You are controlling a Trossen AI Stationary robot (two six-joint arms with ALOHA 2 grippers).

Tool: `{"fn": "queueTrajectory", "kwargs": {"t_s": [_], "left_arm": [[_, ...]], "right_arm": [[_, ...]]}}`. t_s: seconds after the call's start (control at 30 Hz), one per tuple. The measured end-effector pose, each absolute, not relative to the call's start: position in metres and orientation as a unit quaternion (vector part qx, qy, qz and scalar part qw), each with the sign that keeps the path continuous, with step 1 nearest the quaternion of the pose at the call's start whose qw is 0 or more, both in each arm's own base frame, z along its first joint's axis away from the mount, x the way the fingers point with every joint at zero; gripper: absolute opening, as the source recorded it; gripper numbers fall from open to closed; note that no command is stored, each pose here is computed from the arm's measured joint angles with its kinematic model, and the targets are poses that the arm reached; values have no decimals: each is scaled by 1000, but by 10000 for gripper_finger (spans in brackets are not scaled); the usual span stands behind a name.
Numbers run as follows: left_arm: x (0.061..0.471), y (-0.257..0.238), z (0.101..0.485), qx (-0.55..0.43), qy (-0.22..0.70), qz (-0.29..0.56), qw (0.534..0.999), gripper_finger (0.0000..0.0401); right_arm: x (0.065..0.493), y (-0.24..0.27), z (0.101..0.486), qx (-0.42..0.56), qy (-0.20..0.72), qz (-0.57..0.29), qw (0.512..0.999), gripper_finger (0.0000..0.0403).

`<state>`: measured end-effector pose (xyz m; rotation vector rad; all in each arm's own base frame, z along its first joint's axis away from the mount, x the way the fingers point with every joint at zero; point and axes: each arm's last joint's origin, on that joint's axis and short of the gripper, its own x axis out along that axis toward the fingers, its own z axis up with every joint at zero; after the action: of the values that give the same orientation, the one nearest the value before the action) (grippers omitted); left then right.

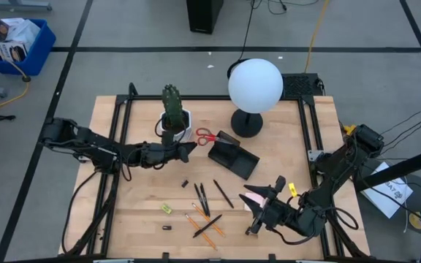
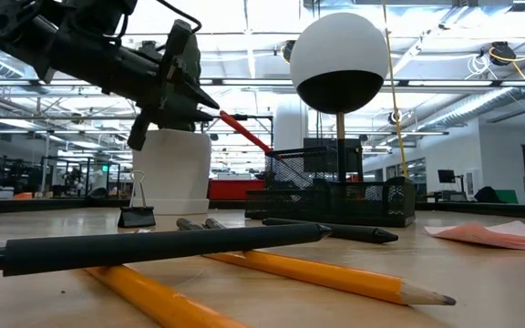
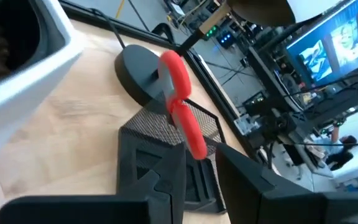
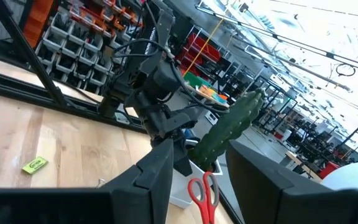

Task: Pick and place office supplies into organizer
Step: Put the red scissors into the black desk organizer

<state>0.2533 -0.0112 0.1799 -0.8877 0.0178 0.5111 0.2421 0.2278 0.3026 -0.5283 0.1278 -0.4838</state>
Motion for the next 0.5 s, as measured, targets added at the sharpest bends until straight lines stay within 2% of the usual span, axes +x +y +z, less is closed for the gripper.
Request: {"fn": "queueTrajectory", "kwargs": {"t_s": [0.23,0.4,0.5], "left_arm": [[250,-38,184,-425,-22,239,872,93],[249,-53,179,-415,-35,270,868,93],[259,-60,169,-403,-12,274,873,93]], "right_arm": [[242,228,303,-258,62,-235,935,144],[242,228,303,-255,61,-235,936,144],[242,228,303,-250,59,-232,938,144]]}}
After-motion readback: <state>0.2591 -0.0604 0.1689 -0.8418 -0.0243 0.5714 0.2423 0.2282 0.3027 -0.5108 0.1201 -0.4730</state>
